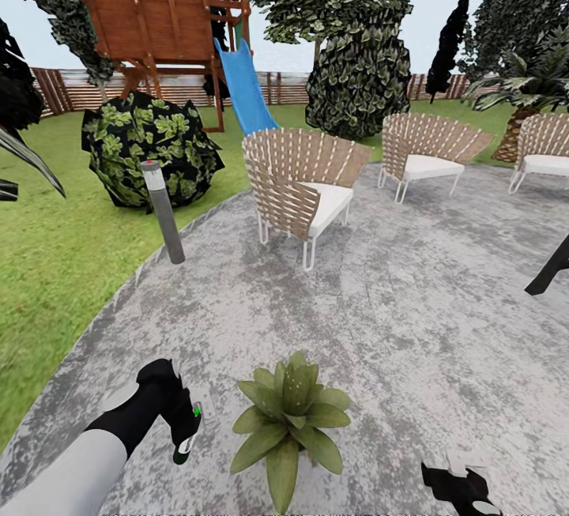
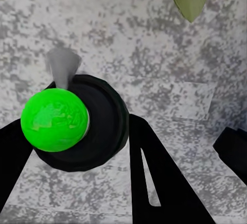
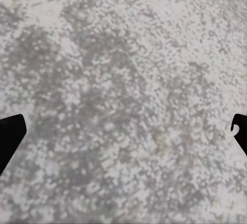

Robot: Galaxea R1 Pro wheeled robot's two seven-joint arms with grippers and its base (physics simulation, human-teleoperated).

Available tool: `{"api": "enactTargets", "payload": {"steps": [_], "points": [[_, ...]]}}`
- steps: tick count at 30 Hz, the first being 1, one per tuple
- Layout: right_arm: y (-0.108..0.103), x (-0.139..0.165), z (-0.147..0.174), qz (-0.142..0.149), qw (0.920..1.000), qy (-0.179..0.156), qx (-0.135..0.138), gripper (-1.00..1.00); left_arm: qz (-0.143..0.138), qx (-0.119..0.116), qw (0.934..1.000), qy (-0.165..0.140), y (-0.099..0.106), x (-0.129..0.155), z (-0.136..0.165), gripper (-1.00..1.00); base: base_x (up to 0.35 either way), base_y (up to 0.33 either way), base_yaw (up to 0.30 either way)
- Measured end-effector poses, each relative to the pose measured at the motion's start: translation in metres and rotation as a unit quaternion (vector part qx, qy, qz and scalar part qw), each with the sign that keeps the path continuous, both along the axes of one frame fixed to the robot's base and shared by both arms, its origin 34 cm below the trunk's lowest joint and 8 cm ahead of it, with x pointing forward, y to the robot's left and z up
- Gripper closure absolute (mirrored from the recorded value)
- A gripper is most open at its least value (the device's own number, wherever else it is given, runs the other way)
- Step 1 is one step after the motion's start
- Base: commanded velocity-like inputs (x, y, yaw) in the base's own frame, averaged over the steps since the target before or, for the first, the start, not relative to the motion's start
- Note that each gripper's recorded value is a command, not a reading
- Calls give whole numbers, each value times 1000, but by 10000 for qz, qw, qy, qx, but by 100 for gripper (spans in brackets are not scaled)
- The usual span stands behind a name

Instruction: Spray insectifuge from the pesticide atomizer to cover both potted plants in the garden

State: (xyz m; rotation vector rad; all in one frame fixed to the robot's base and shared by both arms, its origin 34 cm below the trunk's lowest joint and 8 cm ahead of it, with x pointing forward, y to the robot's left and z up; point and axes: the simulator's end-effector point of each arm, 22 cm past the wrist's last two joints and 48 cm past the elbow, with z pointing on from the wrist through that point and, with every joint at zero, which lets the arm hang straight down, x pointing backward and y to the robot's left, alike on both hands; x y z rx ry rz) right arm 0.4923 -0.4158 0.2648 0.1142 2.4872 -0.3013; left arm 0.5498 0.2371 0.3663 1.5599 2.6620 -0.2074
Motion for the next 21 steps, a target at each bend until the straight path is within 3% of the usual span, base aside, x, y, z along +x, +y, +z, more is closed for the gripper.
{"api": "enactTargets", "payload": {"steps": [9, 21], "points": [[0, -7, -16, 0, 10000, 67, -1, -100, -10, 6, 9999, 110, 0, -9, -19, 100, 0, 0, 0], [0, -8, -17, 1, 10000, 84, -6, -100, 42, -32, 9999, 102, -11, -4, -15, 100, 0, 0, 0]]}}
